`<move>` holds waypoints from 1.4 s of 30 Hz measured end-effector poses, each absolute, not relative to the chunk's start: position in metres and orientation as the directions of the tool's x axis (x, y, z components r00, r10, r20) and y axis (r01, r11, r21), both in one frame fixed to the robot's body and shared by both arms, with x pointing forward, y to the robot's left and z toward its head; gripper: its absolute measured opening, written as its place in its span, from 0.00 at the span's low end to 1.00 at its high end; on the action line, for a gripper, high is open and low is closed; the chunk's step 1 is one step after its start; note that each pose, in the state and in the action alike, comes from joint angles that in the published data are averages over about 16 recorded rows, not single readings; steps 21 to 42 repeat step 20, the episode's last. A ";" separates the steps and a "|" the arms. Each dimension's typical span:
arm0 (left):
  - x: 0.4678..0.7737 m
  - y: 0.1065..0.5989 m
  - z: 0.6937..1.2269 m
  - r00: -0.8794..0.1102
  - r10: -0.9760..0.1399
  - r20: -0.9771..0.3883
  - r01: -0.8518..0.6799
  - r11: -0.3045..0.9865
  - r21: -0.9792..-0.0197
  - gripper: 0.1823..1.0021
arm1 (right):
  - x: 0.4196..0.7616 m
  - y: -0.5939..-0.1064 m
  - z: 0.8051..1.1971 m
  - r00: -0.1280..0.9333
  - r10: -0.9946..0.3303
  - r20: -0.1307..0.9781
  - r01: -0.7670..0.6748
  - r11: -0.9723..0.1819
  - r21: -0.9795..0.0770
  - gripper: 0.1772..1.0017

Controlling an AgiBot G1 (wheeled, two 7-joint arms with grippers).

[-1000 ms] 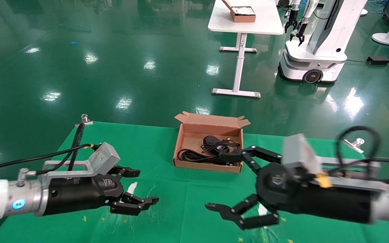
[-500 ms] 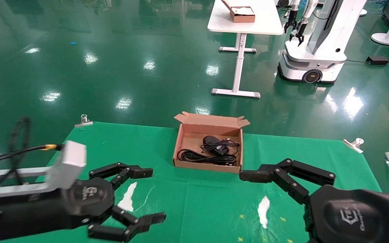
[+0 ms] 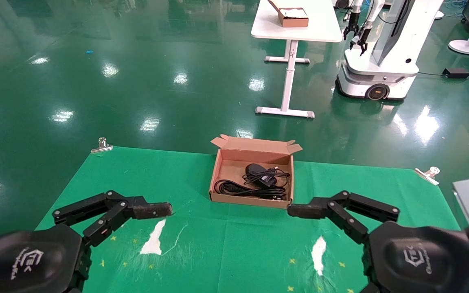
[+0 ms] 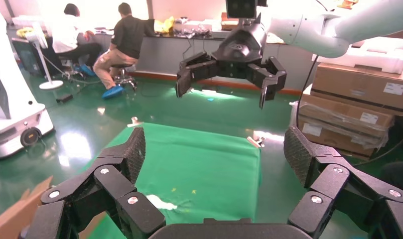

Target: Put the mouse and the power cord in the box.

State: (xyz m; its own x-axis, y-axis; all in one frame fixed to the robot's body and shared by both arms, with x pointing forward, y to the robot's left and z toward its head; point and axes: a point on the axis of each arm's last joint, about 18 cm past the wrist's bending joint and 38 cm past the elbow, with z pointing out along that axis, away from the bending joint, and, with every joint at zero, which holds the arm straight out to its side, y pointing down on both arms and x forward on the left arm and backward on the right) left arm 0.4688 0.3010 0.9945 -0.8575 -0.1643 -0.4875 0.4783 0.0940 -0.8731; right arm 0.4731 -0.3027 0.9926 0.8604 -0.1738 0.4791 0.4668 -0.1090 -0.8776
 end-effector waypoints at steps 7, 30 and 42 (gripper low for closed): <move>0.465 0.302 0.996 -0.855 -0.157 -0.494 0.487 0.086 -0.869 1.00 | 0.473 -0.303 0.993 0.860 -0.174 0.479 0.467 -0.109 -0.878 1.00; 0.471 0.301 0.993 -0.859 -0.170 -0.483 0.472 0.102 -0.876 1.00 | 0.474 -0.302 0.992 0.860 -0.176 0.478 0.465 -0.111 -0.878 1.00; 0.471 0.301 0.993 -0.859 -0.170 -0.483 0.472 0.102 -0.876 1.00 | 0.474 -0.302 0.992 0.860 -0.176 0.478 0.465 -0.111 -0.878 1.00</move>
